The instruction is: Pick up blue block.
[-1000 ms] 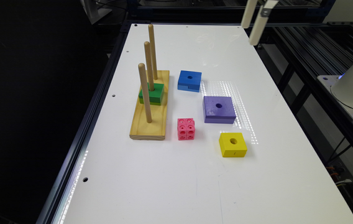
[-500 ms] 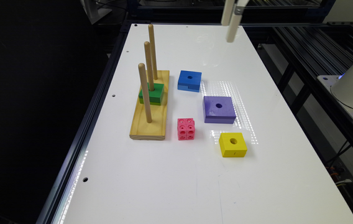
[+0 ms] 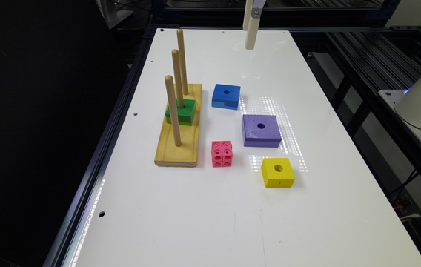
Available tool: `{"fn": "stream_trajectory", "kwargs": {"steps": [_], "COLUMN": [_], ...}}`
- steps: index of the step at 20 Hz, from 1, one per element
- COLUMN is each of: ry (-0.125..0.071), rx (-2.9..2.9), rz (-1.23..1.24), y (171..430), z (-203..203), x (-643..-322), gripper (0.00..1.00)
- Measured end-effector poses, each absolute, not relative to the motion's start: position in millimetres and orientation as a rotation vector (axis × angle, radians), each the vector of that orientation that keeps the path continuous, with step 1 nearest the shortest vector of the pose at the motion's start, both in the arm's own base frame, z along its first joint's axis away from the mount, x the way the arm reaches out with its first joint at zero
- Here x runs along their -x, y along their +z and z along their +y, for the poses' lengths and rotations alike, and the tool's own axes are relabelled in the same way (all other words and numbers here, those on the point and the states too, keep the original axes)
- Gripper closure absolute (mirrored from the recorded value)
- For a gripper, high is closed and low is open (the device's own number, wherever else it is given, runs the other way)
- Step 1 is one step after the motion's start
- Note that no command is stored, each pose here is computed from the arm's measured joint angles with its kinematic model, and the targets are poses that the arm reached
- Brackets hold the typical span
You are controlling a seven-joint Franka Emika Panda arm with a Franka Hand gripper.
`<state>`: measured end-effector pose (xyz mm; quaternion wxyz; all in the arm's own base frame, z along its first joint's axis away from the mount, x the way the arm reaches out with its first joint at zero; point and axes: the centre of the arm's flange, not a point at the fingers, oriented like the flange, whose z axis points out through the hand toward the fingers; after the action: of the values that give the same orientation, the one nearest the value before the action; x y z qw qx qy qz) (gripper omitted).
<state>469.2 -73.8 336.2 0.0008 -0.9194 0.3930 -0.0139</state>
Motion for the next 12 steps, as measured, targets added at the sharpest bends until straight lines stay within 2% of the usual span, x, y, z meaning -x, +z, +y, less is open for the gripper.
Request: {"fn": "stream_trajectory", "kwargs": {"steps": [2,5,8,12], "ry": [-0.027,-0.021,-0.023,-0.041], "rx": [2.89,2.89,2.889,2.887], "rz": [1.235,1.236,1.236,1.236], "y": [320.9,295.0,281.3,280.9], "z": [-74.0,-74.9,-76.4,-86.5], "x": [-469.2,-473.3,-476.1,-481.6], "gripper": [0.0,0.0,0.0,0.0]}}
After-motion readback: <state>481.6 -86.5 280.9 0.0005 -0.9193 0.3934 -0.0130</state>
